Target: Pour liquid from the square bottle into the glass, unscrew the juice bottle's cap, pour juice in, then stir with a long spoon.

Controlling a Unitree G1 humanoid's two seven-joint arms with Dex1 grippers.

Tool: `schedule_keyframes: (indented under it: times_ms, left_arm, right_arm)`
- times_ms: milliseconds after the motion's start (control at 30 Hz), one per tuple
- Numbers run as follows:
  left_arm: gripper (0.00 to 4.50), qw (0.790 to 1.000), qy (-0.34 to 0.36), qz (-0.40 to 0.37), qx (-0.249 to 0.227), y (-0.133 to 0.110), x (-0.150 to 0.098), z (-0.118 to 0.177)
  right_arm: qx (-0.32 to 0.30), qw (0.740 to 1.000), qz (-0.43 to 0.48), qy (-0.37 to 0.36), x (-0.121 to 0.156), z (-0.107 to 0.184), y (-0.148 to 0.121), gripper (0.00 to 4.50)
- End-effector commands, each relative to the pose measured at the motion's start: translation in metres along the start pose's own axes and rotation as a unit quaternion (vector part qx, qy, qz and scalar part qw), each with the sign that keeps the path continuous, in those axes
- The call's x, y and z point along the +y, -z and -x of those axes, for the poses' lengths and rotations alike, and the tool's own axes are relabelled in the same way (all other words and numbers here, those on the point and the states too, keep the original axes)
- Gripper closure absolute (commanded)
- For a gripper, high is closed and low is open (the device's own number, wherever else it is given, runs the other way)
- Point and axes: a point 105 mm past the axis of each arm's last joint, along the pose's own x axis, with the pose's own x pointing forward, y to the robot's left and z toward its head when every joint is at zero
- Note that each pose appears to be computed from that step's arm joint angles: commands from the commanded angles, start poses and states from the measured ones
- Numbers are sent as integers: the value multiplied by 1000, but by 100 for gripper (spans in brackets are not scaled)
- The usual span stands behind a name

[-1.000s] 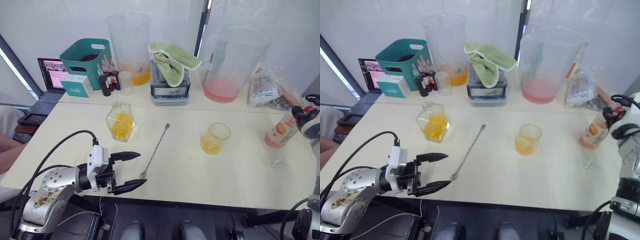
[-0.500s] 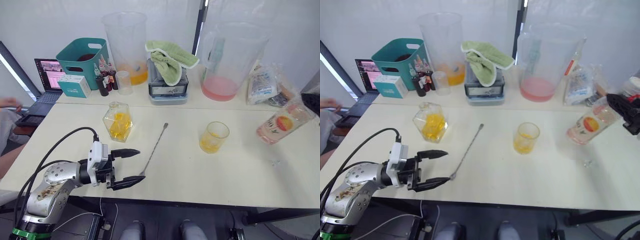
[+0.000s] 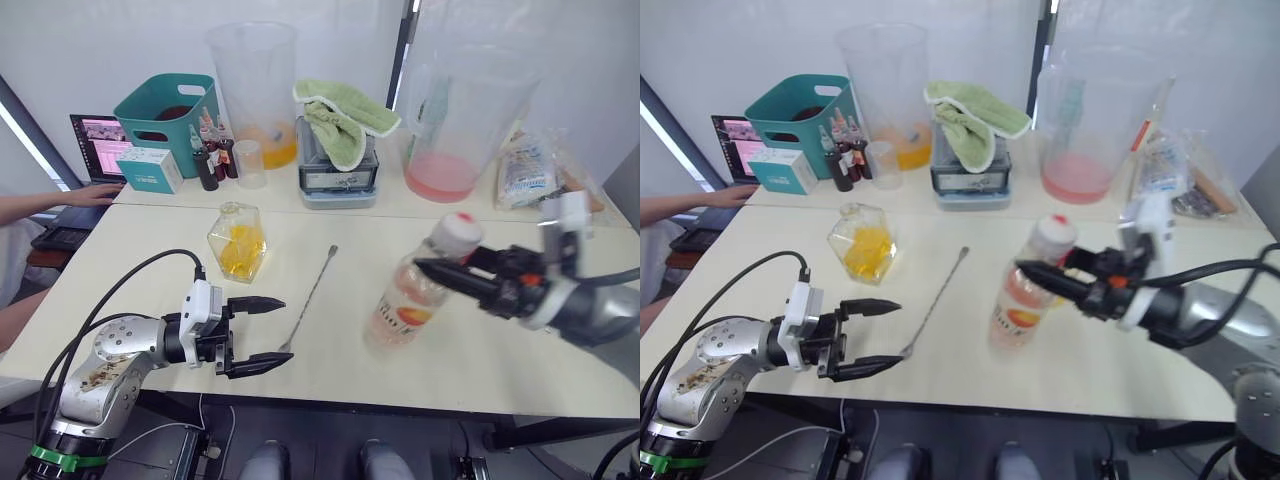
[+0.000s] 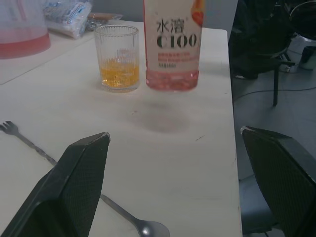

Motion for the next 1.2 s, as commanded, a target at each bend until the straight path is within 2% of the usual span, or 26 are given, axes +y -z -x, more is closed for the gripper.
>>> schedule_keyframes:
  times_ms: [33,133,433,667,700,800,900,933,1200]
  left_arm:
    - [0,1000,6,-16,-5,-7,2,0]
    - [0,1000,7,-17,-5,-7,3,0]
    - [0,1000,11,-20,-5,-6,7,-3]
    - [0,1000,15,-23,-6,-7,6,-5]
    - [0,1000,15,-23,-6,-7,6,-5]
    - [0,1000,17,-22,-6,-7,5,-5]
    - [0,1000,20,-21,-6,-7,6,-5]
    - [0,1000,21,-21,-5,-6,7,-4]
    - [0,999,46,-25,5,-11,11,-1]
  right_arm:
    - [-36,998,46,9,0,-5,-9,317]
    - [-35,997,59,22,-4,-8,-1,317]
    - [22,998,53,29,-1,-5,41,317]
    - [40,998,43,39,-1,-1,54,317]
    - [41,997,40,42,-1,0,54,216]
    - [31,998,34,40,-2,3,48,127]
    - [18,999,35,30,-6,6,39,19]
    - [19,999,37,23,-8,6,38,3]
    - [13,994,20,-104,-30,-2,29,3]
